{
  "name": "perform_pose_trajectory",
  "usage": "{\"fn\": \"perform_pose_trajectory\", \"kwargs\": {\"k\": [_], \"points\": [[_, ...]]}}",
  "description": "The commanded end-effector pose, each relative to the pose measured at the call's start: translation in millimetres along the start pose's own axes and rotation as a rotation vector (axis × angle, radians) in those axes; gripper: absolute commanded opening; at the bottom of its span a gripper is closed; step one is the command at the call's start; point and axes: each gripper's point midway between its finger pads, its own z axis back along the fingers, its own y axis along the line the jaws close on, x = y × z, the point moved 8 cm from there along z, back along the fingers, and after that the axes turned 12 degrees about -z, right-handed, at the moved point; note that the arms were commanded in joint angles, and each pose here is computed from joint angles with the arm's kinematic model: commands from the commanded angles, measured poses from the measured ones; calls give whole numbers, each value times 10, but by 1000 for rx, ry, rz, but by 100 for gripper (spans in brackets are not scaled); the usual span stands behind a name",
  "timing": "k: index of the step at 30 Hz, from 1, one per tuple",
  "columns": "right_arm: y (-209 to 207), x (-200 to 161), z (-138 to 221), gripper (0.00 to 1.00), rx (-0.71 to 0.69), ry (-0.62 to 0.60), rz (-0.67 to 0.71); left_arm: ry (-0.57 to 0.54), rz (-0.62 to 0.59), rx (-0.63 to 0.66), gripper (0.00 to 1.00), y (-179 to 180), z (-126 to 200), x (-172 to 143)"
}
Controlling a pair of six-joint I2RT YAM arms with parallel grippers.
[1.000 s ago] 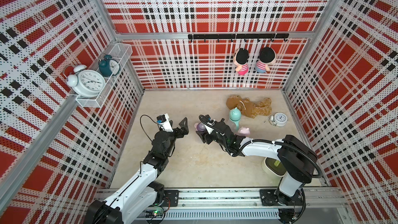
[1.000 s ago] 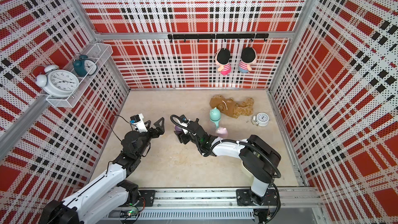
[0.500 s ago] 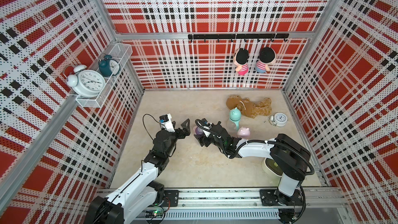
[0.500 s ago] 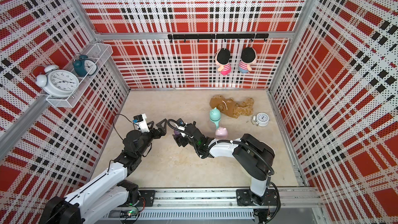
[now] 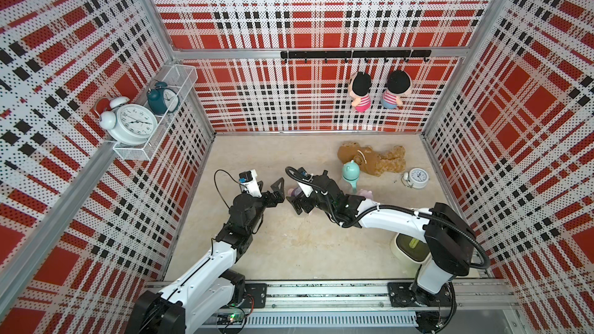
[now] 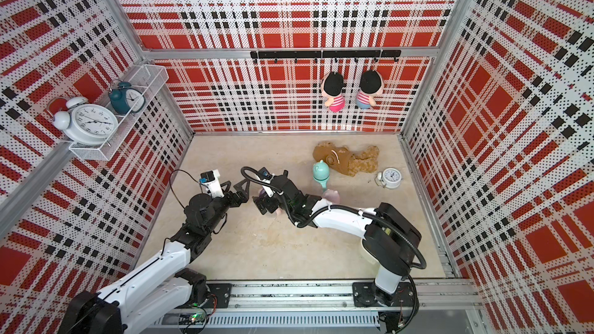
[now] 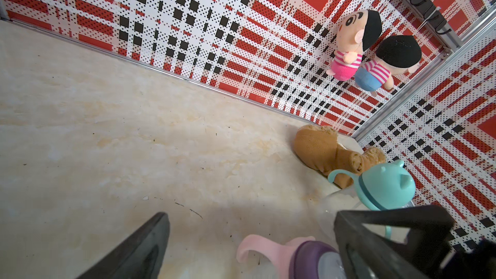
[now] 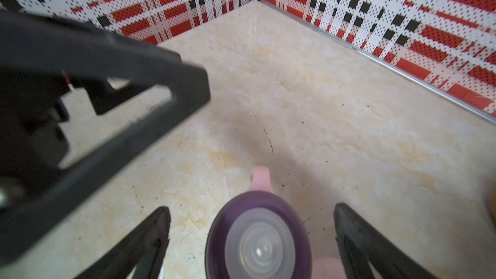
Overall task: Assemble the baby bottles
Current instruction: Place the baby bottle at the center of the board, then pick up the lid from the center of the board.
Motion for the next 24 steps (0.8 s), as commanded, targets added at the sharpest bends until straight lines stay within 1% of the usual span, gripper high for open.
{"fn": "perform_pose_trajectory", "kwargs": {"k": [1,3,6,9,12,13,15,18,21,24], "points": [[-4,134,206,95,-24,124,8,-47,-6,-10,98,-20,-8,123],[-12,172,284,94,-38,161,1,-48,-7,-10,98,-19,-9,127],[-49,239,442,93,-30,165,-29,-47,-7,-13,98,-21,-9,126],[-175,299,577,91,-38,187,-94,-39,-9,-14,98,-18,-12,105],[-359,310,626,90,-90,252,-163,-34,-11,-4,98,-3,-10,88],[-416,293,629,89,-116,274,-178,-32,-13,4,98,12,-11,78],[-498,270,630,89,-160,275,-193,-28,-11,13,98,37,-15,72],[-642,200,567,89,-169,280,-244,-27,-3,25,98,72,-20,73],[-804,89,439,88,-203,314,-293,-28,0,32,98,92,-24,87],[-877,-25,274,87,-240,344,-295,-23,0,43,98,117,-24,87]]}}
